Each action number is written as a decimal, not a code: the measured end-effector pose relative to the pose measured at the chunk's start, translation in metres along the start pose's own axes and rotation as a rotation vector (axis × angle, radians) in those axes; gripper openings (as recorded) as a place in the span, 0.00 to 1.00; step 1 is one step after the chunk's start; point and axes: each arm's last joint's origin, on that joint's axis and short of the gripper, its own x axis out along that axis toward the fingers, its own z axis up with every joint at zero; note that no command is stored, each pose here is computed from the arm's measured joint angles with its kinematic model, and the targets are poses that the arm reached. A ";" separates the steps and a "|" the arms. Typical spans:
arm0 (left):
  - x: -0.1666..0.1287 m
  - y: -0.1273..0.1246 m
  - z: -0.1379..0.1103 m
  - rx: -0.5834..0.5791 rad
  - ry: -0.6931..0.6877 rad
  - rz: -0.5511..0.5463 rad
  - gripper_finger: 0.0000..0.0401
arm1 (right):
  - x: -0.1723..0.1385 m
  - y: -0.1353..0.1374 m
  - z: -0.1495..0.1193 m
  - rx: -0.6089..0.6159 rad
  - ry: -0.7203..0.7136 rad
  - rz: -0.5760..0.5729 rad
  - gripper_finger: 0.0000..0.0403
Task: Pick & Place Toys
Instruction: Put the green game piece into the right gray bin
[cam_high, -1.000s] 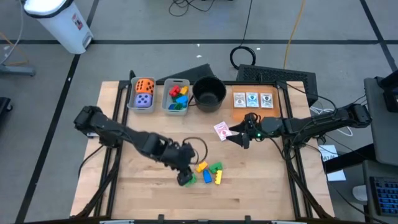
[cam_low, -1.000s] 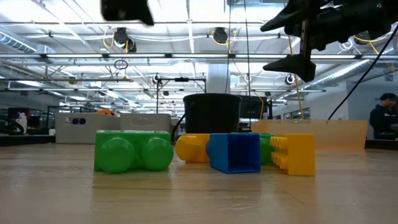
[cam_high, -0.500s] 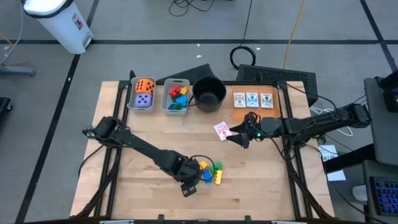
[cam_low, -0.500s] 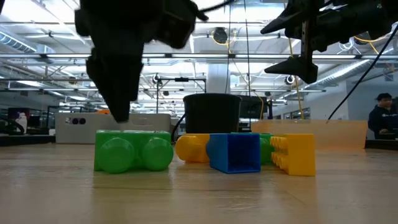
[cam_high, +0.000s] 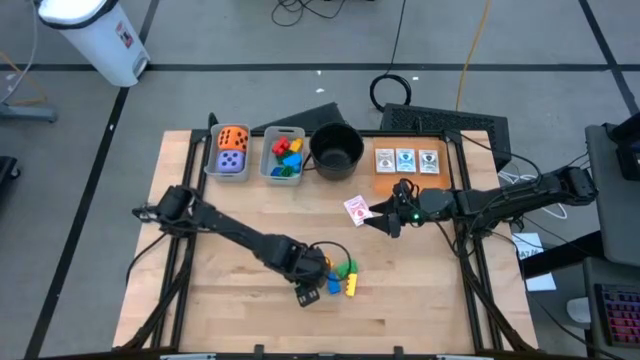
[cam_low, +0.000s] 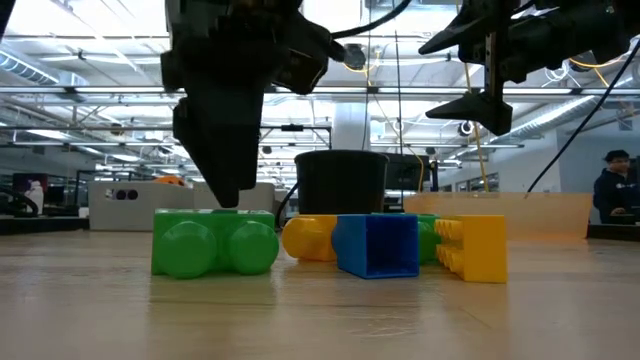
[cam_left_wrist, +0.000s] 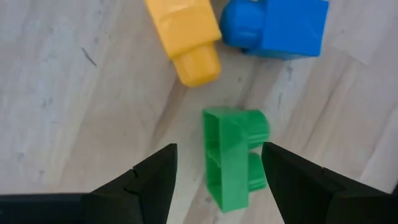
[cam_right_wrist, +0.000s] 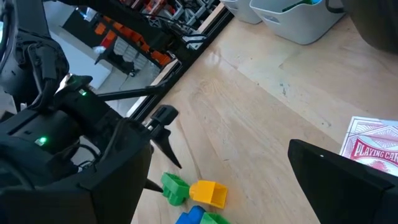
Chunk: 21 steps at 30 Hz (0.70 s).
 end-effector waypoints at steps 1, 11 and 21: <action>0.000 0.002 0.001 0.000 0.000 0.002 0.60 | 0.000 0.000 0.000 0.000 0.000 0.000 0.93; 0.009 0.005 0.002 0.018 0.070 -0.019 0.60 | 0.000 0.000 0.000 -0.003 -0.004 -0.004 0.93; 0.017 0.007 0.002 0.043 0.112 -0.029 0.59 | 0.000 -0.001 0.001 -0.006 -0.041 -0.030 0.93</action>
